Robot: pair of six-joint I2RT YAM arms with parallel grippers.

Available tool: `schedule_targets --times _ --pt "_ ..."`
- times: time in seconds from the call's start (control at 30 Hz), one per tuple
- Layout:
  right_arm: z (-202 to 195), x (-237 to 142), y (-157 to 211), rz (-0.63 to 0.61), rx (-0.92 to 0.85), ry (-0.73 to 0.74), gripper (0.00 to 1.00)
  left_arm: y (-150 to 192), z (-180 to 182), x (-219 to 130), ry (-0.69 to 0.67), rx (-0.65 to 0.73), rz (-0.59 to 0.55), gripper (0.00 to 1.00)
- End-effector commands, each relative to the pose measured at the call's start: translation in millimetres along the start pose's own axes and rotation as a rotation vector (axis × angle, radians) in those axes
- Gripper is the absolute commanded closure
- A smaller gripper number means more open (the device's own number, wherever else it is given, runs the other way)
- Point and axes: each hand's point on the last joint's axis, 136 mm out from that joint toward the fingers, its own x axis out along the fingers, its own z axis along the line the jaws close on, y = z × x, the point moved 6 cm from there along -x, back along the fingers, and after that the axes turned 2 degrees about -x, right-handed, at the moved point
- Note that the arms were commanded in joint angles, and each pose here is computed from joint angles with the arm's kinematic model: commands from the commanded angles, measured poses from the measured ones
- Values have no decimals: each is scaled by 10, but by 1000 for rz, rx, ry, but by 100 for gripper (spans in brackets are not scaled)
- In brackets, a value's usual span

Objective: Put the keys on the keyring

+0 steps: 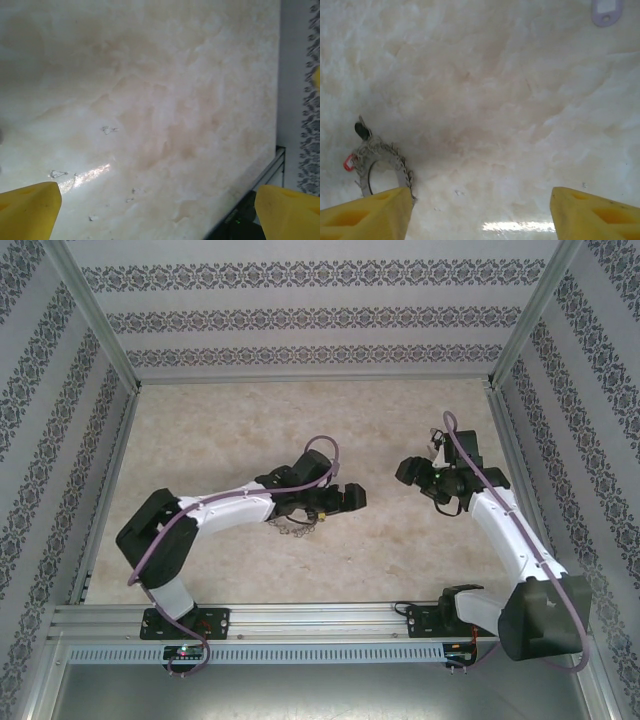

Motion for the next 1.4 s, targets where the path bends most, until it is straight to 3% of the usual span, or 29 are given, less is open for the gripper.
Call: schedule_targets --times 0.0,0.17,0.33,0.5,0.63,0.7,0.8,0.9,1.1,1.37 --pt "67 77 152 118 -65 -52 35 -397 -240 -791 10 22 -176 1" --pt "534 274 422 211 -158 -122 45 -644 335 -1651 -128 21 -261 1" --pt "1001 600 714 320 -288 -151 58 -600 842 -1968 -163 -43 -217 1" --pt "1227 964 746 336 -296 -136 66 -477 1087 -1958 -157 -57 -131 1" --pt "1286 1176 602 298 -233 -58 66 -438 1241 -1910 -192 -43 -91 1" --pt "1245 1270 540 278 -127 18 72 -432 1302 -1890 -218 -22 -73 1" --pt "1233 1425 564 273 64 29 71 -439 1362 -1837 -233 18 -63 0" --pt "1321 1515 527 259 129 41 70 -458 1412 -1780 -230 53 -79 0" --pt "1479 1726 376 265 -25 21 75 -459 1514 -1708 -249 115 -104 0" --pt "1591 1914 433 363 -97 -26 74 -402 1532 -1657 -203 137 -140 0"
